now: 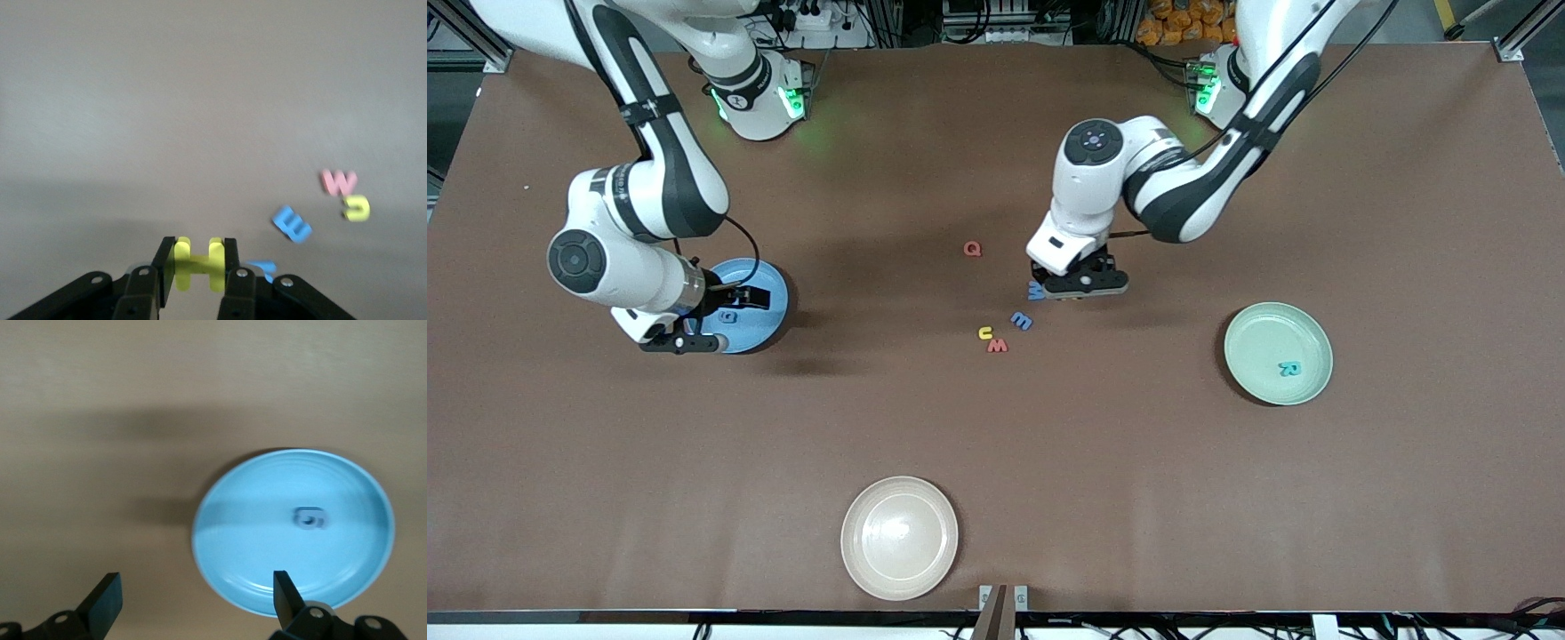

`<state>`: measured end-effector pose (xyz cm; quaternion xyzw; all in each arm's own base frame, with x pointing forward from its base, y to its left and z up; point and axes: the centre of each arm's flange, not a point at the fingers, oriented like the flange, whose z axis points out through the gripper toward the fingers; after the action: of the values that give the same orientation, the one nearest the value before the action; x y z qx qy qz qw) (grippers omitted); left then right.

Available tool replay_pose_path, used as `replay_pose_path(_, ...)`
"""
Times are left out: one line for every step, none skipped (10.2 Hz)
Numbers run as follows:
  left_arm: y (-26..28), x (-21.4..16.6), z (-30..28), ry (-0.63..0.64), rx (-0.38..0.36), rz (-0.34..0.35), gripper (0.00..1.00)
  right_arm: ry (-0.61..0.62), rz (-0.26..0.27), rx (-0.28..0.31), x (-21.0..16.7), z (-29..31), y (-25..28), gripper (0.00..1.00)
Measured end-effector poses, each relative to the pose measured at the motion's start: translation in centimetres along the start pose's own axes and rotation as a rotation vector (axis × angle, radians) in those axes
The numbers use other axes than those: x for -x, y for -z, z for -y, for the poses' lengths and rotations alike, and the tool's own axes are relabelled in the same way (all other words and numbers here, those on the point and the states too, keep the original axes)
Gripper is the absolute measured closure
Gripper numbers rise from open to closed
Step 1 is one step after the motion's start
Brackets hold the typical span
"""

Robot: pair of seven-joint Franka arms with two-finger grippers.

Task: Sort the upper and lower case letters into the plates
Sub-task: 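Release the i on the blue plate while the left gripper carries H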

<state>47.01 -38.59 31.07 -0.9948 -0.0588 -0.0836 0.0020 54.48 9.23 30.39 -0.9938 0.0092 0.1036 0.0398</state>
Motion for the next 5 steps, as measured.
replay_pose_path(0.8,-1.8,2.1,0.003,-0.026,-0.002,0.67,-0.006,-0.011,-0.004,0.2,1.9,0.4,0.0)
replay_pose_path(1.1,-3.8,4.6,-0.021,-0.058,0.0,0.67,-0.02,-0.028,-0.01,0.3,4.1,0.9,0.0)
replay_pose_path(1.0,-5.8,7.7,-0.059,-0.104,0.011,0.67,-0.04,-0.054,-0.021,0.5,6.5,1.4,0.0)
replay_pose_path(0.8,-7.8,11.0,-0.09,-0.147,0.029,0.67,-0.075,-0.079,-0.034,0.8,8.9,1.9,0.0)
replay_pose_path(0.5,-9.6,14.2,-0.128,-0.167,0.05,0.67,-0.115,-0.091,-0.046,1.0,11.4,2.0,0.0)
